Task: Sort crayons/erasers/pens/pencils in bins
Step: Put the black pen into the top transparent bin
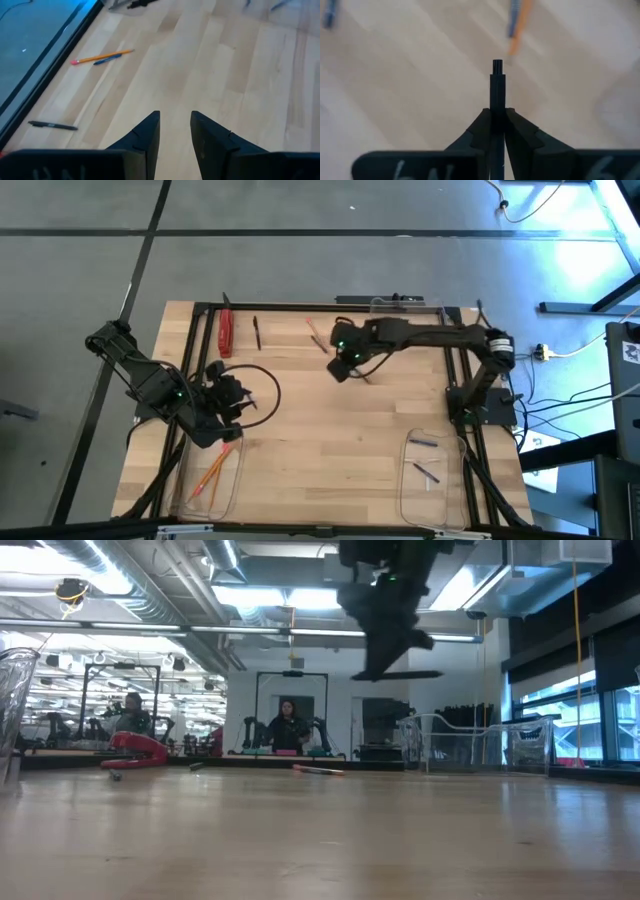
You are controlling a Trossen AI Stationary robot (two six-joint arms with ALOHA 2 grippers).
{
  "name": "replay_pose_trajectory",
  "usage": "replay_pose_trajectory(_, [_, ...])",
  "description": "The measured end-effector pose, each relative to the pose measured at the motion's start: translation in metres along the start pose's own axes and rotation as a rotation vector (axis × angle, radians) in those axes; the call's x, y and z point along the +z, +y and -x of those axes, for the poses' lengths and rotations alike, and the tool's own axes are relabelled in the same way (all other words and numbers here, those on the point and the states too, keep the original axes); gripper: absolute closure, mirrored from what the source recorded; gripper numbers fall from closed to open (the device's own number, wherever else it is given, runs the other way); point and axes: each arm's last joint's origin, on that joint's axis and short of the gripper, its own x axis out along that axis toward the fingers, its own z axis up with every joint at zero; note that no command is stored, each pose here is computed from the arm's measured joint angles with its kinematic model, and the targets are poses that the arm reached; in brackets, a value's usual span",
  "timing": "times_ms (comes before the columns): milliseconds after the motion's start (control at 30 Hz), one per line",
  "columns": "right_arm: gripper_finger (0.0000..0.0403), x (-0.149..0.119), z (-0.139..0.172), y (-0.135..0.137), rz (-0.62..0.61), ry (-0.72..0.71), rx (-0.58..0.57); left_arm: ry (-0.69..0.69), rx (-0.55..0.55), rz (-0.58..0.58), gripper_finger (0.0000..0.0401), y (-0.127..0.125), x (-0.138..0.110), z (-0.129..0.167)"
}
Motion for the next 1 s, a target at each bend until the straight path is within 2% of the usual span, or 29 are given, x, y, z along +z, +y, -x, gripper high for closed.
replay_pose_trajectory(167, [0.0358,0.003,0.015,-0.029,0.112,0.029,-0.090,-0.047,0.014,0.052,0.0299,0.001,0.007,-0.004])
replay_pose_trajectory(467, [0.0357,0.012,0.034,-0.089,0.279,0.113,-0.198,-0.044,0.065,0.105,0.0299,0.010,0.015,-0.013])
replay_pose_trajectory(667, [0.0357,0.019,0.037,-0.129,0.456,0.183,-0.266,-0.036,0.079,0.132,0.0299,0.014,0.018,-0.017])
replay_pose_trajectory(800, [0.0357,0.023,0.036,-0.154,0.456,0.199,-0.270,-0.039,0.084,0.151,0.0299,0.016,0.021,-0.019])
replay_pose_trajectory(900, [0.0357,0.021,0.028,-0.171,0.410,0.207,-0.214,-0.043,0.087,0.163,0.0299,0.016,0.022,-0.021])
replay_pose_trajectory(1000, [0.0357,0.016,0.014,-0.180,0.423,0.207,-0.186,-0.042,0.093,0.167,0.0299,0.016,0.023,-0.022])
